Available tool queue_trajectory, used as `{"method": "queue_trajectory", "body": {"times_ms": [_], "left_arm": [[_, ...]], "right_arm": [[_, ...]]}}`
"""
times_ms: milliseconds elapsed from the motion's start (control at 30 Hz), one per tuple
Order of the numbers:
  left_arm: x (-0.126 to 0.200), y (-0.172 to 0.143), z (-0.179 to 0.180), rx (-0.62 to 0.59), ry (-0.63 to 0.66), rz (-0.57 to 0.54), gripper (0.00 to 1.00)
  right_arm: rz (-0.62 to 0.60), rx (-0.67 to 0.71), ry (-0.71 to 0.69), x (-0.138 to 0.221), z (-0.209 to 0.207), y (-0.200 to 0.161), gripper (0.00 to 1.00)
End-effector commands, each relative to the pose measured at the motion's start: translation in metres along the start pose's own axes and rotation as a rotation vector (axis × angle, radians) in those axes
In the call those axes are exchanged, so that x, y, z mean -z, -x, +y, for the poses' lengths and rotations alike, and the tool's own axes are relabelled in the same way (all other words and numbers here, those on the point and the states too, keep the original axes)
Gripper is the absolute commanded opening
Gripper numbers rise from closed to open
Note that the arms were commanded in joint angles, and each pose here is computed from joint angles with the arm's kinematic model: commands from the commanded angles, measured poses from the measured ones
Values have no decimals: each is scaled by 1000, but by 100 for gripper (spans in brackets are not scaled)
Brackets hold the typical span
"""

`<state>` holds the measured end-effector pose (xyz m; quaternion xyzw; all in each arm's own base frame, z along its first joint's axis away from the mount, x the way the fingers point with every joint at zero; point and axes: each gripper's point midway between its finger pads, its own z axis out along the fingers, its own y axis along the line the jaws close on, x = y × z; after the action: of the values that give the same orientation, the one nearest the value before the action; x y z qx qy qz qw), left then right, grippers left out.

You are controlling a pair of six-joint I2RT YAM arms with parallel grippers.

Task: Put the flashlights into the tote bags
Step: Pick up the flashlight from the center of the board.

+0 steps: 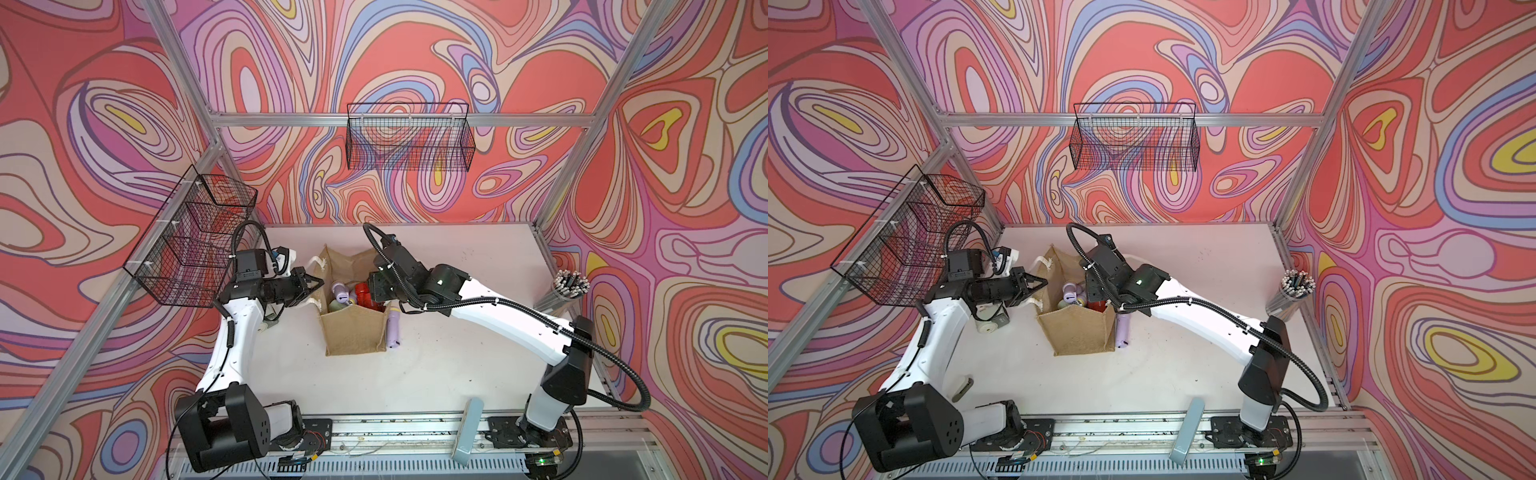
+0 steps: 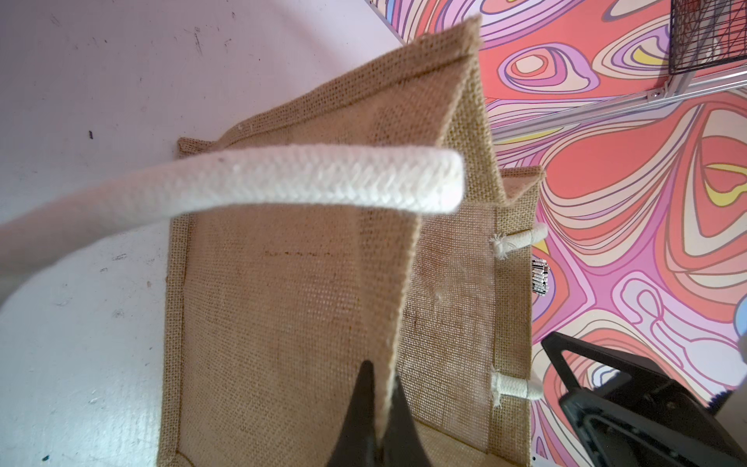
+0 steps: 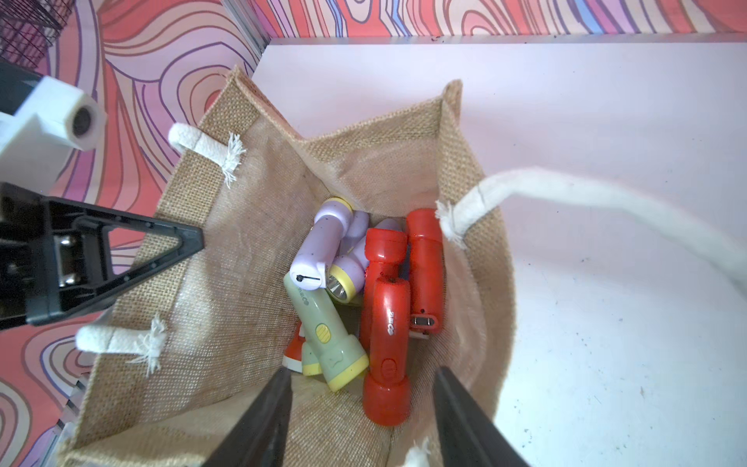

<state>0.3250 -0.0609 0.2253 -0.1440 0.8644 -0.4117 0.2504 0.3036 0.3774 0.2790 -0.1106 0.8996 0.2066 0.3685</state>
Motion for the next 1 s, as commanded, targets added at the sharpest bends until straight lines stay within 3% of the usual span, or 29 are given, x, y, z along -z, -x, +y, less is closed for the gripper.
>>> {"method": "queue_trajectory", "body": {"times_ms": [0,433,833,967], "left_arm": [[8,-1,-17,-54,-54,-18,0],[7,0,-15,-50,-43,-18,0],[5,1,-11,-37,-33,-14,0],[5,2,-10,-40,-25,-18,0]], "right_arm": [[-35,-20,1,22,-6,7,57],[10,-22,199,61,-13,-40,52],[190,-125,75,36,-63,-127,51],[201,-160,20,19,-83,-152,49]]}}
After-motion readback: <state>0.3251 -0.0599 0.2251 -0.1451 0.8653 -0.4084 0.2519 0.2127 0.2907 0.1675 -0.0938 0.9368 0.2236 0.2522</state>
